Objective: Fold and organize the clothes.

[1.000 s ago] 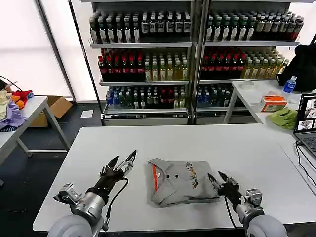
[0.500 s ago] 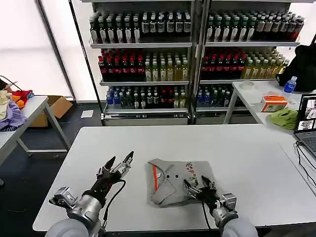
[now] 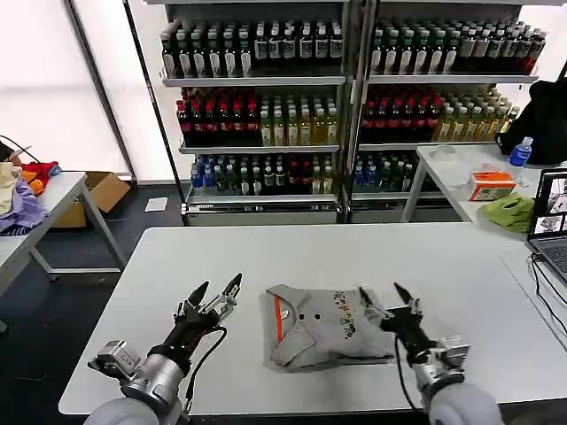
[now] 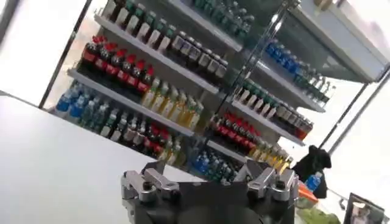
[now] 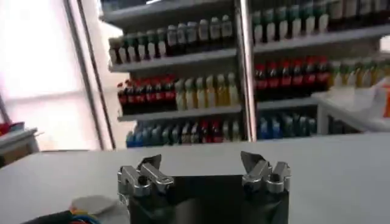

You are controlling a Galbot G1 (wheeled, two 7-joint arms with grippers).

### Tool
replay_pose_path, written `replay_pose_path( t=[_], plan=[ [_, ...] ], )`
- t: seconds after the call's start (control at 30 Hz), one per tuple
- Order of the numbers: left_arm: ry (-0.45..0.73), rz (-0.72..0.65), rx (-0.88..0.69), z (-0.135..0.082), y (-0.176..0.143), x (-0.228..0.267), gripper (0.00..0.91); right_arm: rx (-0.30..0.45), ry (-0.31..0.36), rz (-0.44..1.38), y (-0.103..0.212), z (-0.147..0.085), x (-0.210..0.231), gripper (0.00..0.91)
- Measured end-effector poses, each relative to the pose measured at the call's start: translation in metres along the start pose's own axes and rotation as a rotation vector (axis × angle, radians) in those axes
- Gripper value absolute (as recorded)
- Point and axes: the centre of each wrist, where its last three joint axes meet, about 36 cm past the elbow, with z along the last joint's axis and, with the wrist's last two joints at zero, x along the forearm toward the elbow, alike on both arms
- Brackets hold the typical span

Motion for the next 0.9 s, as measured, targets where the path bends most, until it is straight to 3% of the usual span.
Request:
replay_pose_path(
  t=[0.33,0.6,0.9],
  plan=[
    [-0.09,-0.028,-0.169,0.018,0.007,0.009,0.907,0.044,-0.1,0.035,-0.043,0.005,0.038,0.907],
    [-0.179,-0.045,-0.35,0.038,0.008,0.023,0.907,0.079,-0.131,0.029,-0.051,0.017,0.056,0.907],
    [-0.201,-0.06,-0.474,0.054,0.011,0.04,0.907,0.096,-0.151,0.027,-0.054,0.028,0.069,0.907]
  ],
)
